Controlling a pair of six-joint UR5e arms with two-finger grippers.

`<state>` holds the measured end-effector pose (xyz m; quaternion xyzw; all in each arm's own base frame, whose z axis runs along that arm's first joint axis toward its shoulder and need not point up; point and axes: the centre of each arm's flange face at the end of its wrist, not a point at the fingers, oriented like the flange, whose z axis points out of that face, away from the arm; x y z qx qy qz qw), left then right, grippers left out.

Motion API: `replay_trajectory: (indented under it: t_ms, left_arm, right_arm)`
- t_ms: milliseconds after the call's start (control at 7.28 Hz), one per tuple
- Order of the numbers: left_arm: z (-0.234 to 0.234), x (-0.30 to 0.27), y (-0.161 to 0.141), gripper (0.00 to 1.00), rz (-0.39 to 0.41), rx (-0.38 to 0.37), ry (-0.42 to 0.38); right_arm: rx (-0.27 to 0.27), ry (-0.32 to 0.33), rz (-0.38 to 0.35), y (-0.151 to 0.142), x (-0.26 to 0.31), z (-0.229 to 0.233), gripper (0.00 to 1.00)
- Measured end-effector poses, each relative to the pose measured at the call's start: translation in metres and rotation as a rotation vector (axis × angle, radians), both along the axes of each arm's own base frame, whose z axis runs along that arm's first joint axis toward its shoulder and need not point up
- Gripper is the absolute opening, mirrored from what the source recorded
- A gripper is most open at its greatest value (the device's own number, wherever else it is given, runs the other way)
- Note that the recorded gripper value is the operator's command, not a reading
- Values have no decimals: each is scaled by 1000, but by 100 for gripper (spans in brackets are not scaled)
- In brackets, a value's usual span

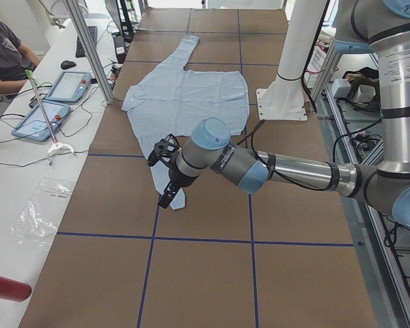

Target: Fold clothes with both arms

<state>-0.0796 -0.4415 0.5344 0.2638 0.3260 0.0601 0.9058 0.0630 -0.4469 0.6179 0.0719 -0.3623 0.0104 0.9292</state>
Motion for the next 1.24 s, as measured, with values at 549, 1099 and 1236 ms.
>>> replay_trajectory:
  t_ms: [549, 1099, 1236]
  left_arm:
    - [8, 4, -1, 100, 20, -43, 23]
    - [9, 4, 4, 100, 23, -40, 25]
    - [9, 4, 4, 100, 23, -38, 25]
  right_arm:
    - [-72, -41, -1, 7, -3, 5, 100]
    - [-48, -40, -26, -5, -16, 19, 100]
    - [-33, -51, -36, -9, -22, 26, 100]
